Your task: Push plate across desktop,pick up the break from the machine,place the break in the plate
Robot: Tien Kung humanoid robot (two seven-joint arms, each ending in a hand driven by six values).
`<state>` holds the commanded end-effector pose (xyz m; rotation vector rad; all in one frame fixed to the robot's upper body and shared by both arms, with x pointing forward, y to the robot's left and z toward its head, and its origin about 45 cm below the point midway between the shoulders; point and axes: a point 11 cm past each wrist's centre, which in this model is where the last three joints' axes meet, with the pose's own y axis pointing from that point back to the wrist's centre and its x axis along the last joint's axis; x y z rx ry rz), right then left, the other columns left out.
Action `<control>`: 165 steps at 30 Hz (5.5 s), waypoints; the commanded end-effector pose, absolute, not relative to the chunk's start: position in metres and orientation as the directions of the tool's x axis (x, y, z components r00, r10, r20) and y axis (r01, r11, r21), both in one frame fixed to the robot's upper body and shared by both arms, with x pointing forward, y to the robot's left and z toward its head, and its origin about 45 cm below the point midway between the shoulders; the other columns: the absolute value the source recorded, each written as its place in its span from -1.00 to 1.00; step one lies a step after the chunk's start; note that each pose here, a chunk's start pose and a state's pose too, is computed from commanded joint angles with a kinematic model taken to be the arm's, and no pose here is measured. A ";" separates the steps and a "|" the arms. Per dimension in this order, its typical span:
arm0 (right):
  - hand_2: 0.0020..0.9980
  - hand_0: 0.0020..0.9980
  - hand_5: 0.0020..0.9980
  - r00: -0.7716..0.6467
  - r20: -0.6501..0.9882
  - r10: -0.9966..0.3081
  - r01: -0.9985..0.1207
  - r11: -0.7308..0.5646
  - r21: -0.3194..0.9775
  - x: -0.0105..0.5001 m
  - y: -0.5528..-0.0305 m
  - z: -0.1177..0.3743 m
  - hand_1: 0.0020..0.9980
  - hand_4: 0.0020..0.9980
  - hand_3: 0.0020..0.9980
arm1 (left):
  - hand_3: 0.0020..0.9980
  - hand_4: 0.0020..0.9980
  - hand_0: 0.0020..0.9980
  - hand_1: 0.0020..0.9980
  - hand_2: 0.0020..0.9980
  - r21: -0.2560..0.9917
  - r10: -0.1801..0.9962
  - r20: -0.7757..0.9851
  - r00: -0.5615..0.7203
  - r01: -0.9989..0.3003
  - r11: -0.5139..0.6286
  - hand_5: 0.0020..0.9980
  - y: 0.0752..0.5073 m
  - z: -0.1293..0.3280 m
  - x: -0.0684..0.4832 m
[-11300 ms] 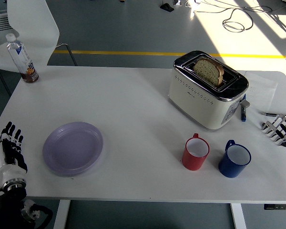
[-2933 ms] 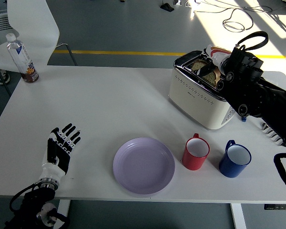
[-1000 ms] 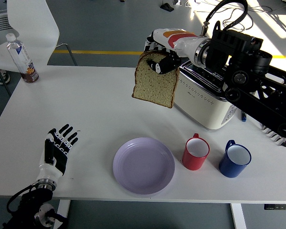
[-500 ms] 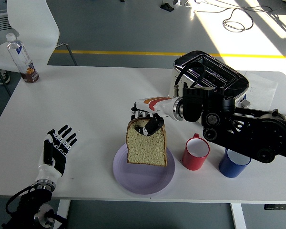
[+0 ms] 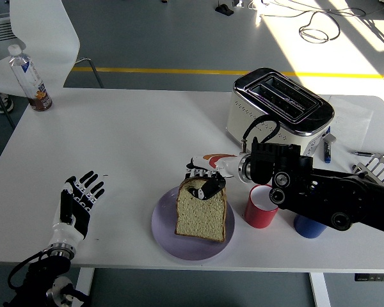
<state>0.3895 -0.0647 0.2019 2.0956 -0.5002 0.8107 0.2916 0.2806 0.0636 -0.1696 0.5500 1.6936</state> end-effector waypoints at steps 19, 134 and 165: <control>0.72 0.44 -0.35 0.676 0.731 -0.088 -0.616 -0.612 0.496 0.396 -0.063 0.197 0.51 0.33 0.78 | 0.38 -0.17 0.59 0.55 0.67 0.263 0.889 -0.409 -0.206 -0.959 -0.102 0.71 0.280 0.063 0.290; 0.46 0.42 -0.02 -0.461 -0.528 -0.713 -0.885 0.324 0.335 0.310 -0.429 0.119 0.44 -0.05 0.47 | 0.39 -0.13 0.56 0.51 0.64 0.102 0.863 -0.454 -0.221 -0.975 -0.196 0.92 0.307 0.114 0.314; 0.44 0.41 0.06 -0.458 -0.536 -0.710 -0.886 0.314 0.341 0.309 -0.428 0.115 0.42 -0.05 0.44 | 0.40 -0.13 0.56 0.51 0.63 0.114 0.862 -0.451 -0.232 -0.973 -0.202 0.91 0.309 0.110 0.310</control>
